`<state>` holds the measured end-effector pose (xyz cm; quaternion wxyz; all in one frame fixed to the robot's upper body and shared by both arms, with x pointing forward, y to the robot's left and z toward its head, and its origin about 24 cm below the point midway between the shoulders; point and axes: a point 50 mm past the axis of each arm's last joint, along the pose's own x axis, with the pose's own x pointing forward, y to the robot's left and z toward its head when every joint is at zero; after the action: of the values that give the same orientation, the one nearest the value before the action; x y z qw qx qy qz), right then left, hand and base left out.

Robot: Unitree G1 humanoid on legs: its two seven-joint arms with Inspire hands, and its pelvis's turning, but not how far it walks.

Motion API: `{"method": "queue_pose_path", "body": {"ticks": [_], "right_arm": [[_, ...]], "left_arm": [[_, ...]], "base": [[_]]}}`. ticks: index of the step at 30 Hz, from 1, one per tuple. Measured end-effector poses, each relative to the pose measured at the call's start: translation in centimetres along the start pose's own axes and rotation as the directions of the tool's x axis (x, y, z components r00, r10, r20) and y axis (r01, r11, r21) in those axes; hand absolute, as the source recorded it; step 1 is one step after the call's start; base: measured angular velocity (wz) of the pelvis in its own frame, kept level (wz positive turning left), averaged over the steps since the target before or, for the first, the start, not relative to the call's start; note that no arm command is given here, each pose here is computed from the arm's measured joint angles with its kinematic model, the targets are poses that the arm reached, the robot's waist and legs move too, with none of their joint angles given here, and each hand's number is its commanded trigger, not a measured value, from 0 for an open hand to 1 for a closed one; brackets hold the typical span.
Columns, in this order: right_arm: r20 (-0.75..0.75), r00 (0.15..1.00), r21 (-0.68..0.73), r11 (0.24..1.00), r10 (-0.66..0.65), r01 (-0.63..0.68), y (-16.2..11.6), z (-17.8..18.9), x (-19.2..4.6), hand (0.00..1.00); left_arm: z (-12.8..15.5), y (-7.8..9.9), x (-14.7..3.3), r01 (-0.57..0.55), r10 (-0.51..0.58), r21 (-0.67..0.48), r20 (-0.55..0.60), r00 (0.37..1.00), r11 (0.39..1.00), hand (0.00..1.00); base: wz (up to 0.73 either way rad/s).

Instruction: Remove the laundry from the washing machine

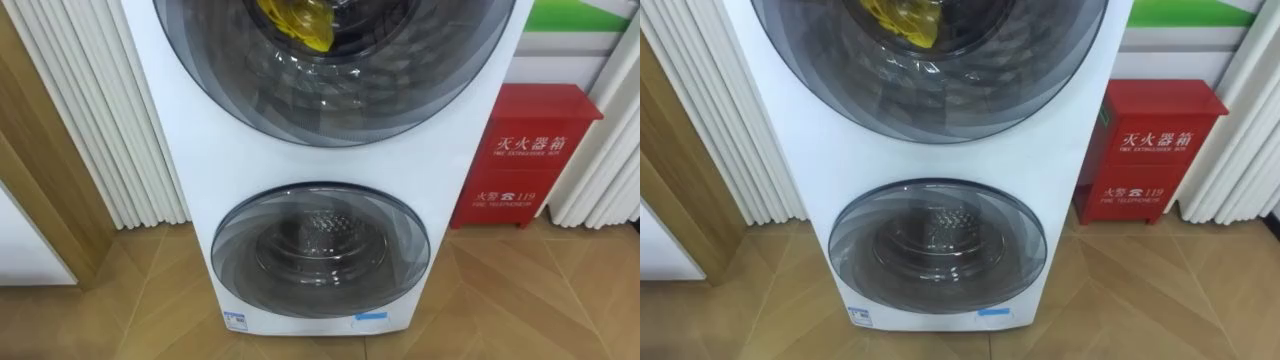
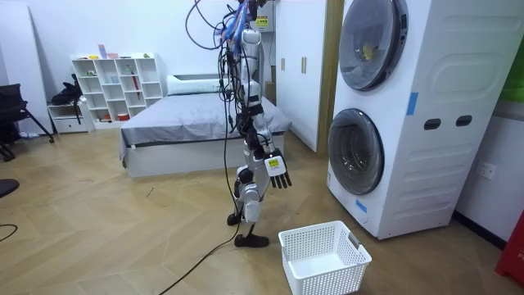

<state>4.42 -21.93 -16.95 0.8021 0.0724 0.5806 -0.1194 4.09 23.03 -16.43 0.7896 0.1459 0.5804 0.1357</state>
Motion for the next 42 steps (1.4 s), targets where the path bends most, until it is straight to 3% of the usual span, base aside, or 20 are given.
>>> {"method": "queue_pose_path", "body": {"ticks": [13, 22, 24, 28, 30, 33, 36, 42], "right_arm": [[-0.012, 1.0, 0.015, 1.0, -0.012, 0.013, 0.0, -0.2, 0.0, 0.0], [-0.021, 1.0, 0.107, 0.994, -0.012, 0.014, 0.2, 0.9, 0.3, 0.0], [0.058, 0.998, 0.107, 0.994, -0.008, 0.002, 0.2, 3.0, 0.3, 0.0], [0.44, 0.898, 0.054, 0.997, 0.02, -0.049, 1.2, 13.7, -1.9, 0.0], [0.631, 0.775, 0.033, 0.996, 0.044, -0.084, 2.2, 19.7, -4.5, 0.0], [0.789, 0.611, -0.015, 0.997, 0.059, -0.078, 2.8, 24.7, -8.2, 0.0], [0.868, 0.492, -0.027, 0.997, 0.061, -0.075, 3.7, 28.2, -10.9, 0.0], [0.934, 0.356, 0.004, 0.995, 0.032, -0.102, 4.5, 32.8, -14.9, 0.0]], "left_arm": [[-0.4, 0.1, -0.1, -0.031, 0.031, 0.001, -0.011, 0.999, 1.0, 0.0], [-0.4, 0.0, 0.0, 0.029, -0.029, -0.013, -0.019, 0.999, 1.0, 0.0], [-0.5, 0.1, 0.0, 0.039, -0.04, -0.026, -0.024, 0.999, 0.999, 0.0], [-0.9, 1.2, 0.1, 0.032, -0.034, -0.045, -0.042, 0.999, 0.998, 0.0], [-1.2, 1.7, 0.1, 0.025, -0.027, -0.04, -0.057, 0.998, 0.999, 0.0], [-1.1, 2.3, 0.2, 0.021, -0.022, -0.026, -0.058, 0.998, 0.999, 0.0], [-1.8, 2.5, 0.1, 0.021, -0.023, -0.017, -0.098, 0.995, 1.0, 0.0], [-2.2, 2.5, 0.0, 0.03, -0.031, -0.007, -0.126, 0.992, 1.0, 0.0]], "base": [[0.0], [0.06], [-0.03], [-0.01], [0.0], [0.0], [0.05], [0.0]]}}
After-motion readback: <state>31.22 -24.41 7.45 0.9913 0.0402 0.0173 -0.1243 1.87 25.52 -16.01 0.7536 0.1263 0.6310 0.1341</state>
